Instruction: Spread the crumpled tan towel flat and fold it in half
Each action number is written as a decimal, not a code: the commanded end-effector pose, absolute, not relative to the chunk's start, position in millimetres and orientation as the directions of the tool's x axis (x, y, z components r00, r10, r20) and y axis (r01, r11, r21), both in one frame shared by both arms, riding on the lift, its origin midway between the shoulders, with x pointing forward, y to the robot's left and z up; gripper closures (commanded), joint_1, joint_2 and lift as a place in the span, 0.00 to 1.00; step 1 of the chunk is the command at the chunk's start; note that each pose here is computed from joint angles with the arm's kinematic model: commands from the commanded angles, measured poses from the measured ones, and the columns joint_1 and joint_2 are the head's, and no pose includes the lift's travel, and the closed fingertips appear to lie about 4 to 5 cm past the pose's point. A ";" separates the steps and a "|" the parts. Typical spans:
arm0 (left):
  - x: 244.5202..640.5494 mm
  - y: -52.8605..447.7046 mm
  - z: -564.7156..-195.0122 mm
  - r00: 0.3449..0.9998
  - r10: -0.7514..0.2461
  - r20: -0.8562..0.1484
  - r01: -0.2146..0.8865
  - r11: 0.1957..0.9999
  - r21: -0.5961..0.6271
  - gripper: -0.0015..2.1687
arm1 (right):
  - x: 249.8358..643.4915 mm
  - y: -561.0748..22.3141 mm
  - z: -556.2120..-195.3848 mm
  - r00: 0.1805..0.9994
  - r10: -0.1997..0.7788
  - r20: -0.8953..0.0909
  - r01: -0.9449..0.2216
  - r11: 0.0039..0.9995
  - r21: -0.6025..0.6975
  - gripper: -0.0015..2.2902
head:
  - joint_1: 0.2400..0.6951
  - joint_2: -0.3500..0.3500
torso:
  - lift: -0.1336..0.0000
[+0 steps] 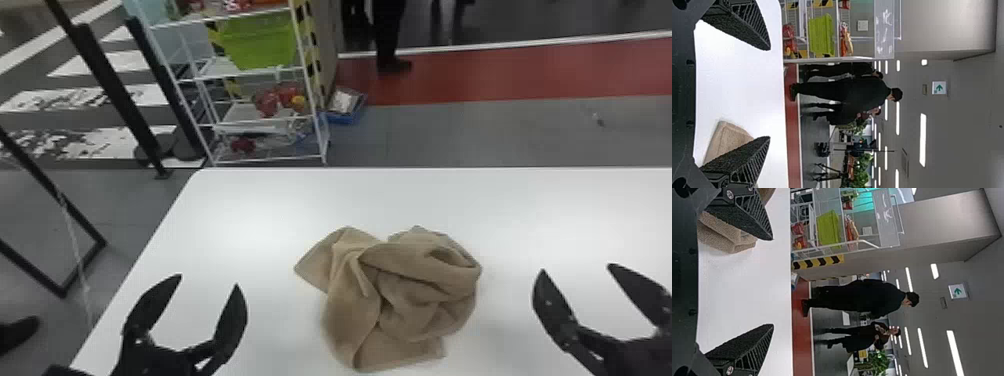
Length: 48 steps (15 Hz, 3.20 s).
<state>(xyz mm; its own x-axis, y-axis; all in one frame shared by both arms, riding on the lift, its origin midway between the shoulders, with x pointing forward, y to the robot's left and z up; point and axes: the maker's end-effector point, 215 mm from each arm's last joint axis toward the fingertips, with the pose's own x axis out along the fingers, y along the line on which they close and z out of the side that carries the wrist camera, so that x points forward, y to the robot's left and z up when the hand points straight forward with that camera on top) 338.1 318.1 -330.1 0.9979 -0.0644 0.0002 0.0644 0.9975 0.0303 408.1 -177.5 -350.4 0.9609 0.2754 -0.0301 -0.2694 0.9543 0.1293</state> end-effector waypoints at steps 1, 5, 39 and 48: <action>337.4 317.8 -330.4 0.998 -0.064 0.000 0.064 0.998 0.029 0.03 | 407.5 -176.6 -350.6 0.961 0.276 -0.031 -0.270 0.954 0.130 0.04 | 1.00 0.81 | 0.08; 337.1 316.0 -331.1 0.998 -0.068 -0.002 0.068 0.997 0.026 0.03 | 405.4 -171.6 -349.8 0.958 0.284 -0.031 -0.278 0.952 0.130 0.04 | 1.00 0.81 | 0.08; 340.7 310.5 -328.8 0.997 -0.082 0.000 0.082 0.996 0.025 0.04 | 379.3 -104.6 -374.0 0.559 0.630 -0.540 -0.775 0.163 -0.611 0.12 | 1.00 1.00 | 0.08; 350.9 304.7 -333.2 0.996 -0.090 -0.001 0.090 0.996 0.009 0.04 | 387.0 -109.7 -422.1 0.478 0.534 -0.698 -0.846 0.064 -0.530 0.18 | 1.00 0.91 | 0.08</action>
<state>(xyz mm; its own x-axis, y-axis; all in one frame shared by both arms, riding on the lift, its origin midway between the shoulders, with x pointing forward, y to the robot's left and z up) 350.5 304.2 -332.2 0.9957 -0.0929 -0.0008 0.0929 0.9956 0.0113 384.7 -113.7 -414.7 0.4889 0.5471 -0.6795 -0.8371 0.0751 -0.5419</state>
